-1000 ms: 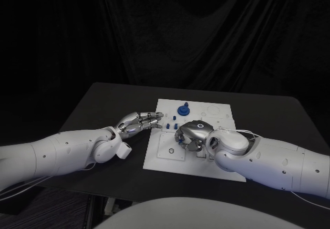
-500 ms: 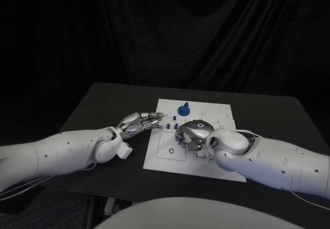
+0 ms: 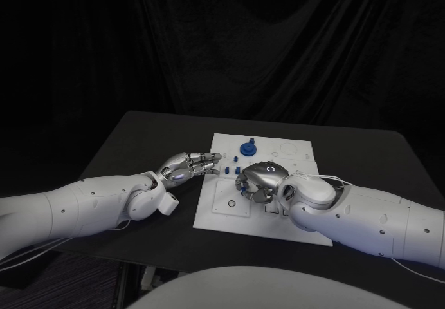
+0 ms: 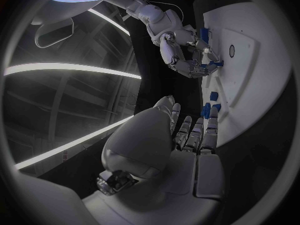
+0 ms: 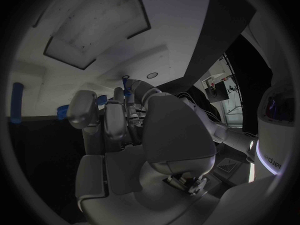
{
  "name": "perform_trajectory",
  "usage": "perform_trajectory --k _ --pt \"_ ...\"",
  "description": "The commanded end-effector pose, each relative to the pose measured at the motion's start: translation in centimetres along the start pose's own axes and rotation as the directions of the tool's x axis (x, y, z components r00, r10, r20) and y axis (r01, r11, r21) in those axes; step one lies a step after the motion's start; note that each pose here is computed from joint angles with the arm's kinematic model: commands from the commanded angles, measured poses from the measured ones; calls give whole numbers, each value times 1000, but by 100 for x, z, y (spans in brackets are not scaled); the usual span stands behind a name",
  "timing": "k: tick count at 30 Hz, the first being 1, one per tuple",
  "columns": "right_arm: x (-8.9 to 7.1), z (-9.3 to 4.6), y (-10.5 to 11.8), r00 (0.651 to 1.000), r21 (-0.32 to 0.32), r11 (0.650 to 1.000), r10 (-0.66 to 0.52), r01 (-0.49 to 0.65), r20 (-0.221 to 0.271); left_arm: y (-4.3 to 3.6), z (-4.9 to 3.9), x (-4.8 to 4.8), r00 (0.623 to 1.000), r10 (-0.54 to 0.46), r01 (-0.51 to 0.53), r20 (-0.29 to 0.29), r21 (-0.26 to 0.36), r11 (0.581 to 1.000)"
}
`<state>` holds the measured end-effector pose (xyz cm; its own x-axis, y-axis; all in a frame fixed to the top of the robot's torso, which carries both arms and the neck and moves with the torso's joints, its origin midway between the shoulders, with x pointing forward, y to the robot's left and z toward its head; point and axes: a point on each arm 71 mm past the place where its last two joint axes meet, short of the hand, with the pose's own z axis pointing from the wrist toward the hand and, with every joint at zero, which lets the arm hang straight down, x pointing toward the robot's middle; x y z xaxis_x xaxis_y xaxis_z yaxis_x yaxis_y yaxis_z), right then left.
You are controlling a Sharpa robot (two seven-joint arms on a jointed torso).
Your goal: Assemble the parts on the task board
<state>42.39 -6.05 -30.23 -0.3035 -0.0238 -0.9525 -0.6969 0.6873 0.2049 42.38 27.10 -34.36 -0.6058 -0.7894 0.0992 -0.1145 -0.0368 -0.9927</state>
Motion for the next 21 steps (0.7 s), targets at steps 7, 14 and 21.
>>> perform_trajectory --k 7,14,21 --pt "10 -19 15 1000 -2 1000 0 0 8 -101 -6 17 1000 -18 20 -9 154 988" --pt "24 -33 -2 1000 6 1000 0 0 -5 -96 -9 18 1000 -20 21 -10 150 988" --pt "37 -48 -18 1000 13 1000 0 0 -11 -90 -9 19 1000 -22 23 -11 147 989"
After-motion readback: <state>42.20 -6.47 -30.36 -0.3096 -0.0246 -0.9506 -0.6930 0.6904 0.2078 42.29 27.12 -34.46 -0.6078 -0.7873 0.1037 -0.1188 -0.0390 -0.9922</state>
